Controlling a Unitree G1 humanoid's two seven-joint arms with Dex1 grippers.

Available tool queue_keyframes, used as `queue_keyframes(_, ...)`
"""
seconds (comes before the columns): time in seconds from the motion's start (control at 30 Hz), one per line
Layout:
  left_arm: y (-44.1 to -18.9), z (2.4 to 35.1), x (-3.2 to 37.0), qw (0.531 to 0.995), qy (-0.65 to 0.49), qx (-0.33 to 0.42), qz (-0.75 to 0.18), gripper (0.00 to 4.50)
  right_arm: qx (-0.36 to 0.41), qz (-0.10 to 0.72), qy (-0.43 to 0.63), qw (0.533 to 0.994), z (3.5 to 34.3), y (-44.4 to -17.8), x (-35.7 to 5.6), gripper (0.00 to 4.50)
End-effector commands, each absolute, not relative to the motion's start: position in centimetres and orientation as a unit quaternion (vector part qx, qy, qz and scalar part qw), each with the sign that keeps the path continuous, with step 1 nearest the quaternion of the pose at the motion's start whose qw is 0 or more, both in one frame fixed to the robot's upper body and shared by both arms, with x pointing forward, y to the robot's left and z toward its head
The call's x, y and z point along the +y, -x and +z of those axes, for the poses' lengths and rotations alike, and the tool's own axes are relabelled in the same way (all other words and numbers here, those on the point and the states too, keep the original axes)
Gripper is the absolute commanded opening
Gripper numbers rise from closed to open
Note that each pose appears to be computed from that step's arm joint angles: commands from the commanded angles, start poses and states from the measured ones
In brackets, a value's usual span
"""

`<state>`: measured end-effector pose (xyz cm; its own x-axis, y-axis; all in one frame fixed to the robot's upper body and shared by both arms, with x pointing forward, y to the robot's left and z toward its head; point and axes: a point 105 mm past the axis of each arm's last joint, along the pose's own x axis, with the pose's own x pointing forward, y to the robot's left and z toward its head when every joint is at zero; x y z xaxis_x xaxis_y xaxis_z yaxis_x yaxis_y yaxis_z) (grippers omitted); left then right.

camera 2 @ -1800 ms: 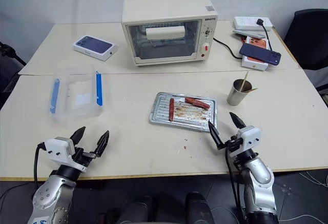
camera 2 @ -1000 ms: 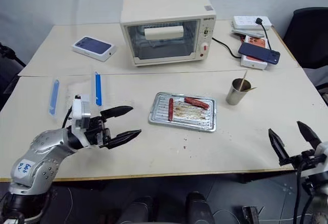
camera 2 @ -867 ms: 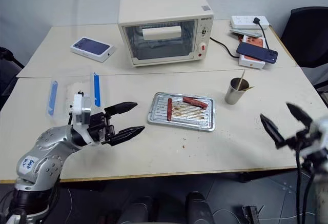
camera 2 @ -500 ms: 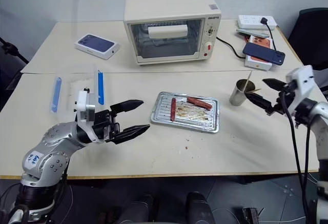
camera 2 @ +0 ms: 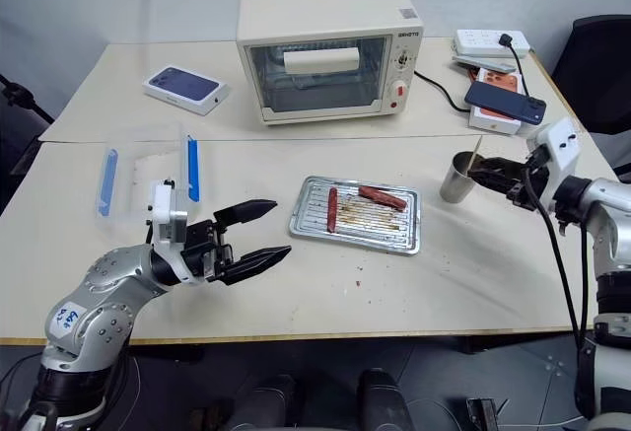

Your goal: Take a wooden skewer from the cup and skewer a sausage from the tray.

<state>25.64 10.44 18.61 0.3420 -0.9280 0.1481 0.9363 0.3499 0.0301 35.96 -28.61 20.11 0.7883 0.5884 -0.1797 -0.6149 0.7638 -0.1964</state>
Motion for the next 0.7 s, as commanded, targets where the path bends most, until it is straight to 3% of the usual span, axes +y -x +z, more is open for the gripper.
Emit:
queue_keyframes(0.03,-25.2,19.7,10.3,0.814,0.01,-0.094,-0.572,4.5,0.024,0.317,0.13,0.939,21.8,-36.0,-28.8,0.21)
queue_keyframes(0.07,-25.3,19.7,10.3,0.814,0.009,-0.094,-0.573,4.5,0.021,0.316,0.131,0.939,22.1,-36.0,-28.9,0.01)
queue_keyframes(0.2,-25.5,19.8,10.3,0.814,0.007,-0.096,-0.573,4.5,0.011,0.318,0.139,0.938,24.1,-35.5,-29.5,0.01)
queue_keyframes(0.5,-25.5,19.1,10.3,0.802,0.015,-0.08,-0.591,4.5,-0.018,0.419,0.073,0.905,31.6,-30.9,-29.9,0.01)
queue_keyframes(0.7,-24.9,20.3,9.1,0.761,0.092,-0.068,-0.638,4.5,-0.031,0.563,-0.098,0.82,32.6,-29.2,-24.2,0.01)
